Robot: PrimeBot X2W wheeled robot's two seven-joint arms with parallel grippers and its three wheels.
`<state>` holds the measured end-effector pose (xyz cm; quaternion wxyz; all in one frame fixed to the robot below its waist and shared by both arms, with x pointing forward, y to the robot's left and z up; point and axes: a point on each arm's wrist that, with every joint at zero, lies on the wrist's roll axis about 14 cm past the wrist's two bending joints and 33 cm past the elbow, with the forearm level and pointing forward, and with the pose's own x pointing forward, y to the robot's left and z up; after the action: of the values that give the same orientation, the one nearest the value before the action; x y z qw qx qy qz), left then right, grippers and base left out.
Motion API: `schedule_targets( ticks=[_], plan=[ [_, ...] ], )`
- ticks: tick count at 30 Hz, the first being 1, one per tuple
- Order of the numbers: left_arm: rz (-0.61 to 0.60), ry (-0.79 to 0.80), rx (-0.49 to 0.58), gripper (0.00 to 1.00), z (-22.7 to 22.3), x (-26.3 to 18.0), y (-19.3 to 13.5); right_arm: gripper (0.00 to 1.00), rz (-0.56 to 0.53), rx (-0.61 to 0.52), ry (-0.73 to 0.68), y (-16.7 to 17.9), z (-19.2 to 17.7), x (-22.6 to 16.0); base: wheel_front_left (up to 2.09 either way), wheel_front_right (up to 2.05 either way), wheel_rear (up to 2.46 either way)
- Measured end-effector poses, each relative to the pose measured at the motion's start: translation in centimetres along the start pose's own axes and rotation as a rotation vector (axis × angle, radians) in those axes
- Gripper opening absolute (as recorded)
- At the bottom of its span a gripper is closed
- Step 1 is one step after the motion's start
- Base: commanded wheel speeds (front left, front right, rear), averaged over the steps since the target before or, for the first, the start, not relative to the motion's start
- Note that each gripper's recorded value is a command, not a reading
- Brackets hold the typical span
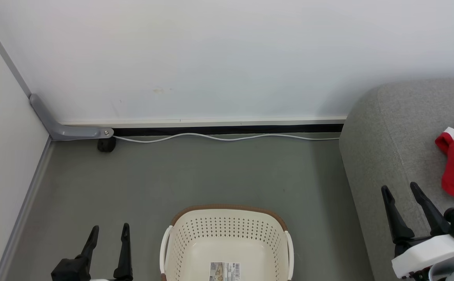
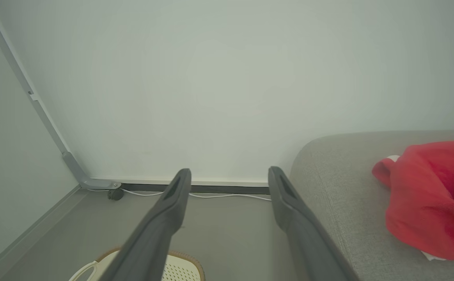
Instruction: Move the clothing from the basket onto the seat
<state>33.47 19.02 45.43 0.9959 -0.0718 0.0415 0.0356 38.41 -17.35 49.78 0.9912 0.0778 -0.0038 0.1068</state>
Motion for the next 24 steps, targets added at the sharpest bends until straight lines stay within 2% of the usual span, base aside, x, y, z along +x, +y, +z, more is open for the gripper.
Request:
schedule_targets(
  ticks=[24],
  plan=[
    [-0.039, 0.020, -0.038, 1.00, -0.6, 0.0, -1.5, 1.00, -0.026, 0.002, 0.030, -0.8, -1.0, -0.6, 0.00, 0.00, 0.00]
  ],
)
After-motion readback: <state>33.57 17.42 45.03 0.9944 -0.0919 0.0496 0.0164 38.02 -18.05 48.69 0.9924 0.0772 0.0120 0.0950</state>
